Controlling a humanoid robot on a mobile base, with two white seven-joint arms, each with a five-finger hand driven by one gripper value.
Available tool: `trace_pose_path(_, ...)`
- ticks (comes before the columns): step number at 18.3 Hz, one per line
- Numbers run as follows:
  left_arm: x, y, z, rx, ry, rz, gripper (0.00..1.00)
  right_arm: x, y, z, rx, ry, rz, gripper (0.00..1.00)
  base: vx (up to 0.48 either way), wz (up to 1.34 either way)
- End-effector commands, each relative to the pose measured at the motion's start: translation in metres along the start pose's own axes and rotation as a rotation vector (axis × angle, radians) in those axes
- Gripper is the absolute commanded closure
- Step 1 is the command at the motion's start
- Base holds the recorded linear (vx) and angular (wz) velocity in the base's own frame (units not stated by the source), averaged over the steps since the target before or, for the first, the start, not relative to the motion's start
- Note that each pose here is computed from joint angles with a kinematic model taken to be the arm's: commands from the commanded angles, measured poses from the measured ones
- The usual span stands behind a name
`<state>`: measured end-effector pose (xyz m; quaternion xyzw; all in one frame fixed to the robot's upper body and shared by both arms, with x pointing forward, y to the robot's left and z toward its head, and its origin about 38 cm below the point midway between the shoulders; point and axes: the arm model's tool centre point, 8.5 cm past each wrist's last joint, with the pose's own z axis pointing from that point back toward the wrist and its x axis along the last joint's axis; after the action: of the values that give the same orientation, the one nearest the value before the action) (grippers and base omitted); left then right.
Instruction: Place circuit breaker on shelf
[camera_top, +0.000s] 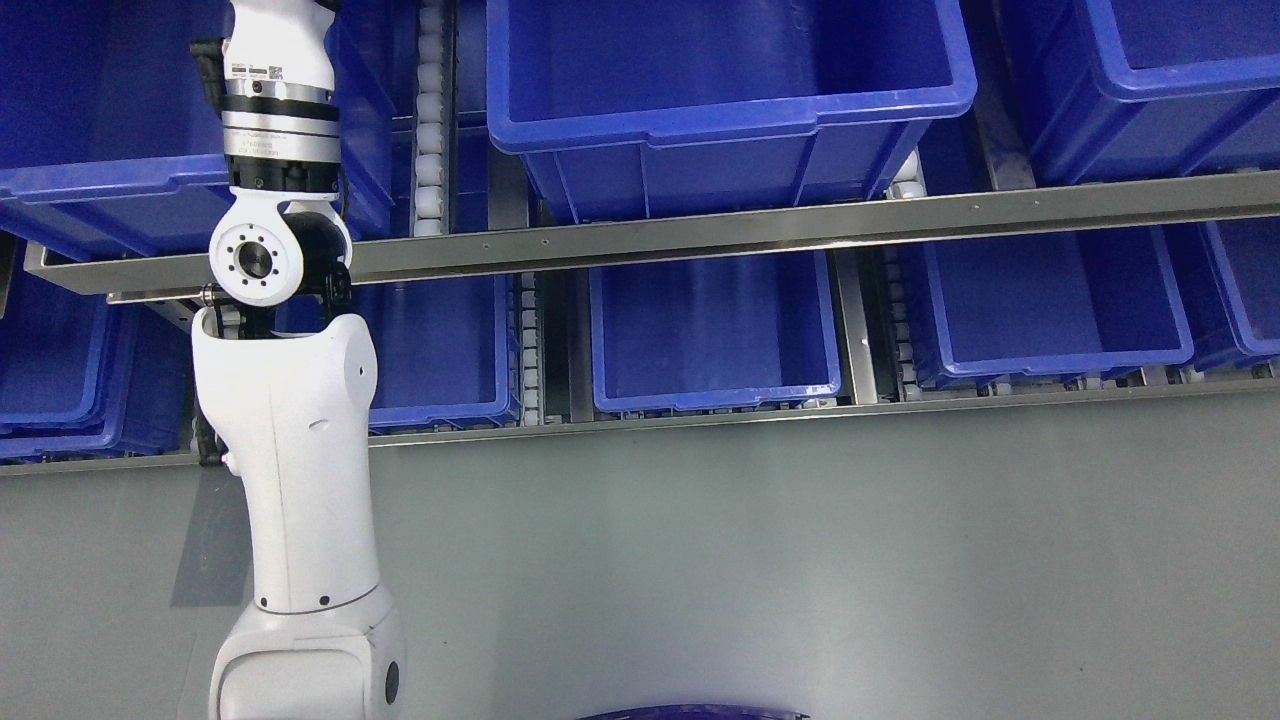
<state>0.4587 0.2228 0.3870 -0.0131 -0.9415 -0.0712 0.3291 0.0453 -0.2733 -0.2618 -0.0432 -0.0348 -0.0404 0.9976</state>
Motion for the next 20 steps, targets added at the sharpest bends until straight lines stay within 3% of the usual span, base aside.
trace_pose_path(1, -0.001, 0.007, 0.002, -0.001, 0.005, -0.017, 0.91, -0.004, -0.012, 0.0, -0.018, -0.031, 0.001, 0.0, 0.064, 0.16)
trace_pose_path(9, -0.007, -0.029, -0.001, -0.098, 0.032, 0.008, 0.91, -0.004, -0.012, 0.0, -0.018, -0.031, 0.001, 0.0, 0.073, 0.03)
trace_pose_path(17, -0.017, -0.032, -0.03, -0.135, 0.06, 0.004, 0.91, -0.004, -0.012, 0.0, -0.018, -0.031, 0.001, 0.0, 0.111, -0.08)
trace_pose_path(20, -0.03, -0.052, -0.031, -0.238, 0.196, -0.024, 0.91, -0.004, -0.012, 0.0, -0.019, -0.031, 0.003, 0.0, 0.091, -0.07)
